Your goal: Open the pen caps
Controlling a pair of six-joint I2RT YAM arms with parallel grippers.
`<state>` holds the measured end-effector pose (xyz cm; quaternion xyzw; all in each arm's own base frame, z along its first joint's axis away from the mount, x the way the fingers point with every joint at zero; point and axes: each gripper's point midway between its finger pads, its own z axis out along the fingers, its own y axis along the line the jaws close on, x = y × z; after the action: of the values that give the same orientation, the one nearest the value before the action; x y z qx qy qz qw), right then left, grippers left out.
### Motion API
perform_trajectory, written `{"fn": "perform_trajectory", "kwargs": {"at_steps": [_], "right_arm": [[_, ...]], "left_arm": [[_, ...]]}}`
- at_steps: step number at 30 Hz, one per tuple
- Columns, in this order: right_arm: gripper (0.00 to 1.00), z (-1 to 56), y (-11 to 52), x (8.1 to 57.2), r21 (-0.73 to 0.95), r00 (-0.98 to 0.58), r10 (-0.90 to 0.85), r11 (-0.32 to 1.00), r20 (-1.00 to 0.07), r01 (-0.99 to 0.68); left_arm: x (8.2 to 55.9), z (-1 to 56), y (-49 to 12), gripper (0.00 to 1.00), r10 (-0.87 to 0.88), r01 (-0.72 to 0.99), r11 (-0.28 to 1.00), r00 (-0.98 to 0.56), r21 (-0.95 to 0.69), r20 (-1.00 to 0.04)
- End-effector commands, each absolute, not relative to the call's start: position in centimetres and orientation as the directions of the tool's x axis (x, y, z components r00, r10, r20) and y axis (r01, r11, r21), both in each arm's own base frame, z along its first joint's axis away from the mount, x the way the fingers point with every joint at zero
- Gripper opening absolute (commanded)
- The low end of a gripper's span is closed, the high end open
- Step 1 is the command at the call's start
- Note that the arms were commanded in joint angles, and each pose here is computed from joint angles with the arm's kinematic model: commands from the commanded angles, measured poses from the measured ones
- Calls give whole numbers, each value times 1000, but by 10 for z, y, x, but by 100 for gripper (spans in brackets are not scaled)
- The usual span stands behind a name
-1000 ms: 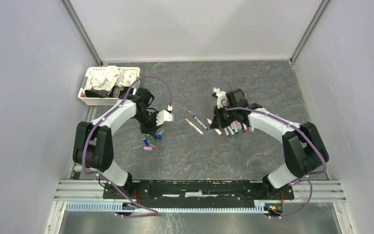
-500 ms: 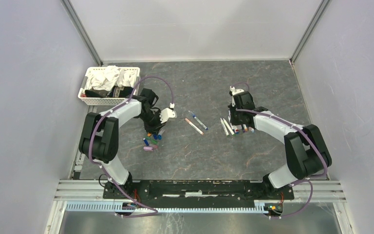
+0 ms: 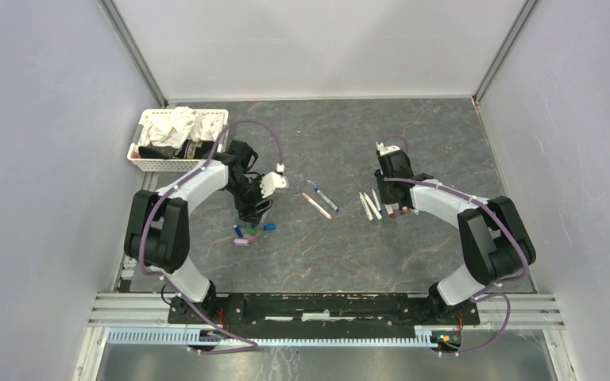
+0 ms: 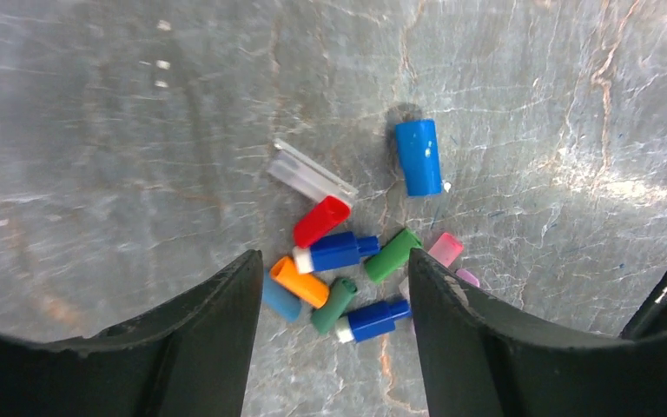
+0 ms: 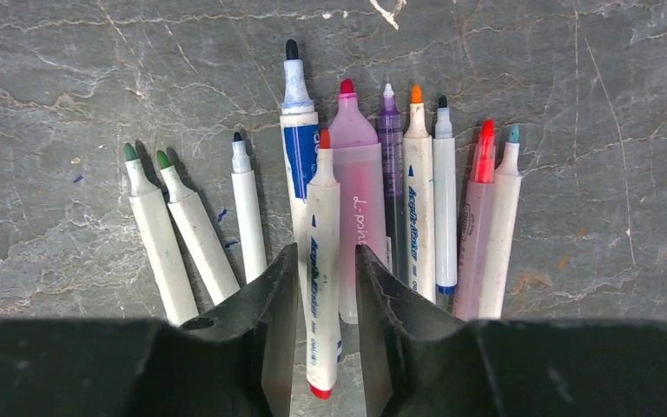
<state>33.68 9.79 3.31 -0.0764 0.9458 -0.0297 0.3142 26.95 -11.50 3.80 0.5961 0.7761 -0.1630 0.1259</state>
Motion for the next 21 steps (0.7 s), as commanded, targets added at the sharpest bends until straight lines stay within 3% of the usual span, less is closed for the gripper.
{"fn": "perform_trajectory", "kwargs": {"at_steps": [1,3,4,5,10,14,21], "right_arm": [[36,62,98,357,-113,-737,-147,989,-660,-95],[38,73,105,360,-100,-720,-146,989,-678,-106],[39,79,112,361,-94,-707,-152,988,-691,-121],[40,85,120,362,-86,-694,-160,986,-702,-140],[42,113,197,356,-43,-597,-263,933,-758,-357],[46,111,265,338,-12,-529,-366,830,-765,-557],[49,74,314,323,-7,-491,-485,717,-723,-697]], "left_arm": [[286,97,-130,71,835,963,269,-247,-25,-491],[292,116,-131,76,824,958,286,-245,3,-511],[294,126,-132,97,819,956,293,-243,14,-520],[295,136,-133,99,813,953,301,-246,20,-528],[304,183,-133,100,777,925,368,-247,99,-579],[317,210,-123,100,712,836,522,-317,170,-626],[308,215,-99,100,684,776,601,-378,189,-625]]}}
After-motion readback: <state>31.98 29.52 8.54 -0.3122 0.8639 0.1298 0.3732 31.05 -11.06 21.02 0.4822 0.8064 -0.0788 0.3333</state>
